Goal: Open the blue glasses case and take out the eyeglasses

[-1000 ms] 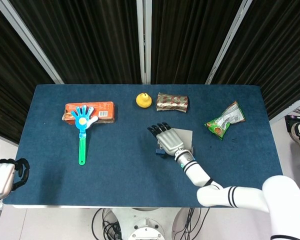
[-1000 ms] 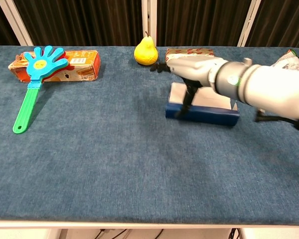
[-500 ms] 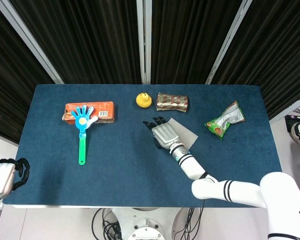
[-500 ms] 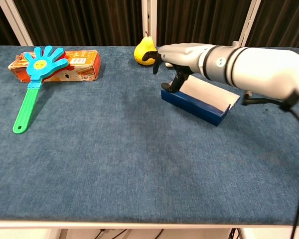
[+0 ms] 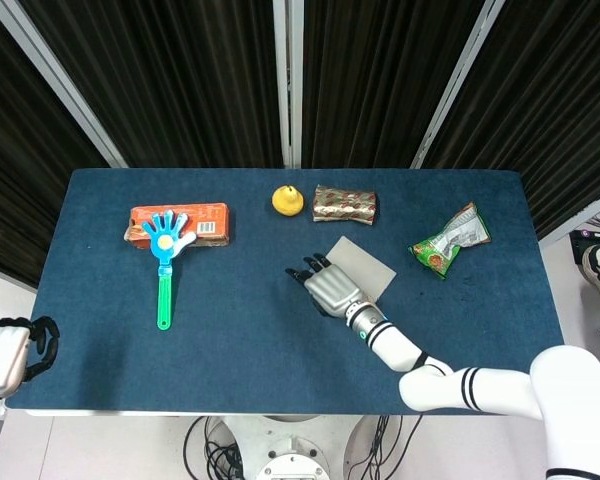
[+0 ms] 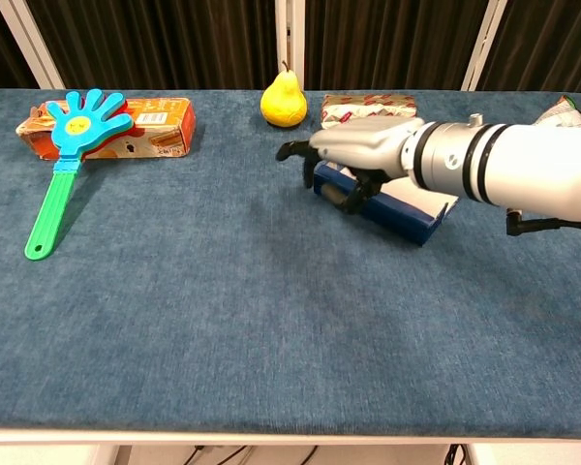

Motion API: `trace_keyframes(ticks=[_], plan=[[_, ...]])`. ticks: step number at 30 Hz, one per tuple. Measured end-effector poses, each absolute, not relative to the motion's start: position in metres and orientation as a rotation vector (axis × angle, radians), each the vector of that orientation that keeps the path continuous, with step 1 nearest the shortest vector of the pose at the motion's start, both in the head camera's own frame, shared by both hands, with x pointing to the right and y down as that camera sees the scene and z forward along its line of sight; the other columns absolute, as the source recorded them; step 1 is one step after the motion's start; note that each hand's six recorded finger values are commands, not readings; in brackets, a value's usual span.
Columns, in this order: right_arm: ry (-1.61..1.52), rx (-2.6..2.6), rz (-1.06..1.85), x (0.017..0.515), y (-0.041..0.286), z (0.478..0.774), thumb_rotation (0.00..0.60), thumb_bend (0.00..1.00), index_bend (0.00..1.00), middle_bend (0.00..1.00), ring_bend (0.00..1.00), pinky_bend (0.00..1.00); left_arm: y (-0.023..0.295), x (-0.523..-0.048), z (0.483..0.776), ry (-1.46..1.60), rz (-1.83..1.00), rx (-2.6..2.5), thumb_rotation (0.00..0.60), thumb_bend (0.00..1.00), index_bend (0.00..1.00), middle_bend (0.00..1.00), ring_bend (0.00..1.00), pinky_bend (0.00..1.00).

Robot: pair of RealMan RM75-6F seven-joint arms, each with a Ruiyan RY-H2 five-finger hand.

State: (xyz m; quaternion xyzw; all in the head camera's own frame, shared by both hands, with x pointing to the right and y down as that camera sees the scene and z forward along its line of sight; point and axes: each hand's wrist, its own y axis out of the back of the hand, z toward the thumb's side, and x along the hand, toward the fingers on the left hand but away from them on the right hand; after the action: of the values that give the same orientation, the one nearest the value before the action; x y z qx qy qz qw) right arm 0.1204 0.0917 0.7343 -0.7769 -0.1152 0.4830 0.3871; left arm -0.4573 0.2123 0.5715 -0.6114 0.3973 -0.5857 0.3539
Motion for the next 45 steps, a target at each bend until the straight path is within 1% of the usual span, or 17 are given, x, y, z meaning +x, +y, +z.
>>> trace_keyframes(ticks=[4, 8, 10, 11, 12, 14, 16, 17, 21, 25, 33, 38, 45], plan=[[-0.322, -1.939, 1.301, 0.137, 0.084, 0.737, 0.600, 0.64, 0.00, 0.25, 0.00, 0.00, 0.212, -0.457, 0.571, 1.026, -1.514, -1.583, 0.600, 0.36, 0.69, 0.69, 0.52, 0.46], [-0.329, -1.911, 1.385, 0.154, 0.079, 0.738, 0.600, 0.56, 0.00, 0.26, 0.00, 0.00, 0.212, -0.457, 0.571, 1.024, -1.514, -1.580, 0.600, 0.36, 0.69, 0.69, 0.52, 0.46], [-0.338, -1.904, 1.414, 0.162, 0.077, 0.735, 0.600, 0.50, 0.00, 0.25, 0.00, 0.00, 0.212, -0.457, 0.571, 1.024, -1.514, -1.578, 0.600, 0.36, 0.69, 0.69, 0.52, 0.46], [-0.340, -1.900, 1.419, 0.165, 0.077, 0.732, 0.600, 0.45, 0.00, 0.24, 0.00, 0.00, 0.212, -0.457, 0.571, 1.024, -1.514, -1.577, 0.600, 0.36, 0.69, 0.69, 0.52, 0.46], [-0.341, -1.897, 1.422, 0.168, 0.077, 0.730, 0.600, 0.36, 0.00, 0.21, 0.00, 0.00, 0.212, -0.457, 0.571, 1.024, -1.514, -1.576, 0.600, 0.36, 0.69, 0.69, 0.52, 0.46], [-0.347, -1.887, 1.423, 0.175, 0.076, 0.724, 0.600, 0.24, 0.00, 0.15, 0.00, 0.00, 0.212, -0.457, 0.572, 1.023, -1.514, -1.575, 0.600, 0.36, 0.69, 0.69, 0.52, 0.46], [-0.357, -1.881, 1.412, 0.179, 0.076, 0.720, 0.600, 0.17, 0.00, 0.12, 0.00, 0.00, 0.212, -0.457, 0.572, 1.022, -1.514, -1.574, 0.600, 0.36, 0.69, 0.69, 0.52, 0.46], [-0.363, -1.881, 1.405, 0.180, 0.076, 0.718, 0.600, 0.15, 0.00, 0.11, 0.00, 0.00, 0.212, -0.456, 0.572, 1.022, -1.514, -1.574, 0.600, 0.36, 0.69, 0.69, 0.52, 0.46], [-0.396, -1.878, 1.378, 0.189, 0.074, 0.713, 0.600, 0.14, 0.00, 0.10, 0.00, 0.00, 0.212, -0.457, 0.572, 1.022, -1.515, -1.571, 0.600, 0.36, 0.69, 0.69, 0.52, 0.46], [-0.406, -1.865, 1.387, 0.200, 0.070, 0.716, 0.600, 0.14, 0.00, 0.10, 0.00, 0.00, 0.212, -0.456, 0.572, 1.022, -1.516, -1.570, 0.600, 0.36, 0.69, 0.69, 0.52, 0.46], [-0.377, -1.880, 1.363, 0.191, 0.074, 0.724, 0.600, 0.14, 0.00, 0.10, 0.00, 0.00, 0.212, -0.457, 0.572, 1.023, -1.516, -1.572, 0.600, 0.36, 0.69, 0.69, 0.52, 0.46], [-0.369, -1.908, 1.328, 0.177, 0.079, 0.723, 0.600, 0.14, 0.00, 0.11, 0.00, 0.00, 0.212, -0.456, 0.572, 1.022, -1.515, -1.575, 0.600, 0.36, 0.69, 0.69, 0.52, 0.46], [-0.374, -1.941, 1.262, 0.142, 0.082, 0.723, 0.600, 0.14, 0.00, 0.13, 0.00, 0.00, 0.212, -0.457, 0.572, 1.023, -1.516, -1.577, 0.600, 0.36, 0.69, 0.69, 0.52, 0.46]])
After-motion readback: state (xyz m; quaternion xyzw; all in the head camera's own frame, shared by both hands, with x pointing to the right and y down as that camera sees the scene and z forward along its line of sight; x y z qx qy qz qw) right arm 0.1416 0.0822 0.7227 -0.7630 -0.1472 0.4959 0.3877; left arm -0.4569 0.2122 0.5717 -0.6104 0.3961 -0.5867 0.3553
